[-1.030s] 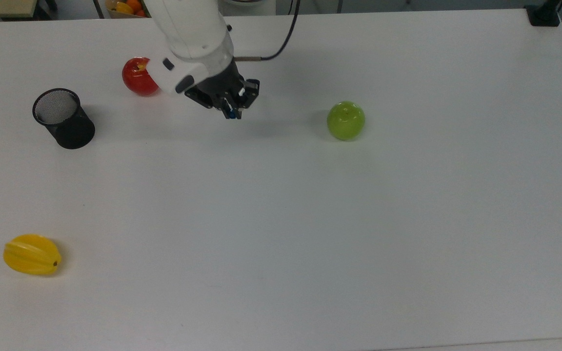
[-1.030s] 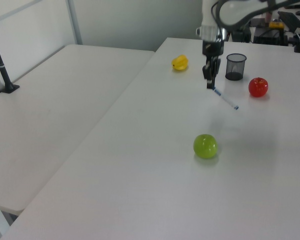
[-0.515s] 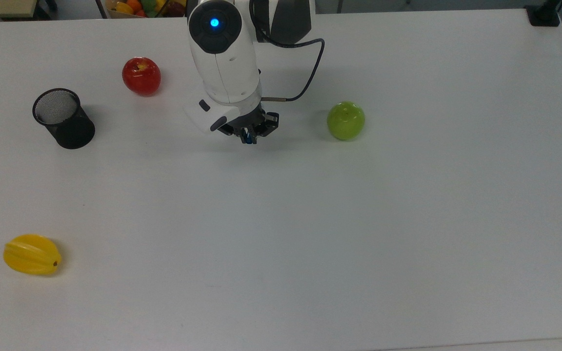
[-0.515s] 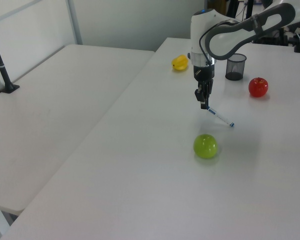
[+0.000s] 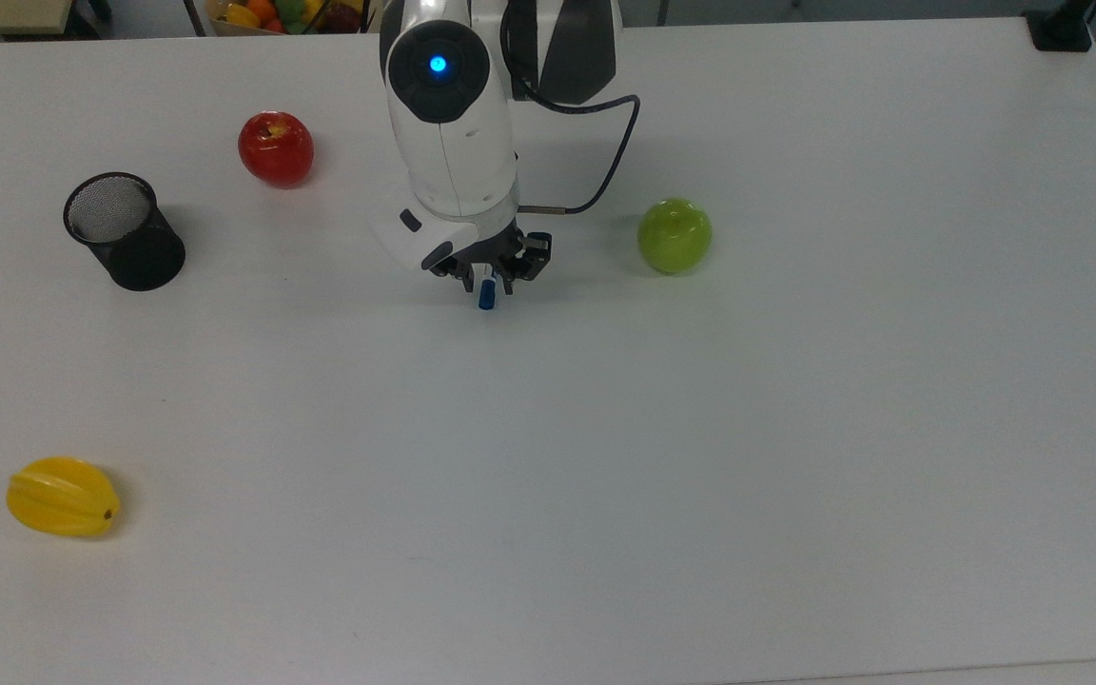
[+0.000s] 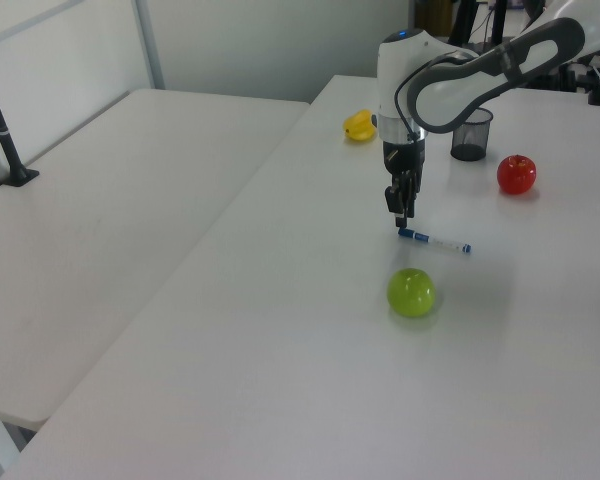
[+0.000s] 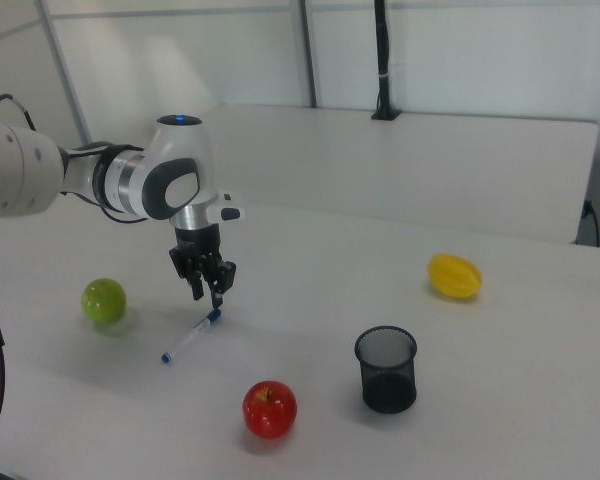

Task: Take marker pen
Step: 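Open the gripper to release the marker and raise it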

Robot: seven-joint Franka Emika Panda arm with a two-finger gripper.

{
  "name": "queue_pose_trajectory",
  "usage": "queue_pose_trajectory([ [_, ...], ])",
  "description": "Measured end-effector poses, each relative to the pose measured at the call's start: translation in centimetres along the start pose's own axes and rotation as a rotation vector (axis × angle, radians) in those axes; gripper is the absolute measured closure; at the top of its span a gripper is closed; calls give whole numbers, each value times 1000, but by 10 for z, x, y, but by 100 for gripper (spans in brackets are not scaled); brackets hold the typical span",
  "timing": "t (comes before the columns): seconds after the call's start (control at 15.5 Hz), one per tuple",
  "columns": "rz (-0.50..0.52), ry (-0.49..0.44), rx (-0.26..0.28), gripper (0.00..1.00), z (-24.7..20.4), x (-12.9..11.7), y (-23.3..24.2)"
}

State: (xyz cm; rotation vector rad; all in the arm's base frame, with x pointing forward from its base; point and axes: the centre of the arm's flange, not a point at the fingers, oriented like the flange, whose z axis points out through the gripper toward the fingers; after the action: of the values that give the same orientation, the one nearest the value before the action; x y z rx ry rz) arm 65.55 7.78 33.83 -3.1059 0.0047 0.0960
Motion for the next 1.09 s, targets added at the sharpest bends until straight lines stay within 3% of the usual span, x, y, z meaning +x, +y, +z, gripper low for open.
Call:
queue_pose_trajectory([
  [0.19,1,2,-1,45,1,1,0],
  [0.51,67,30,-24,2,-13,3,2],
  [0.77,116,64,-25,0,-54,-2,13],
  [1.09,181,88,6,0,-130,-26,58],
])
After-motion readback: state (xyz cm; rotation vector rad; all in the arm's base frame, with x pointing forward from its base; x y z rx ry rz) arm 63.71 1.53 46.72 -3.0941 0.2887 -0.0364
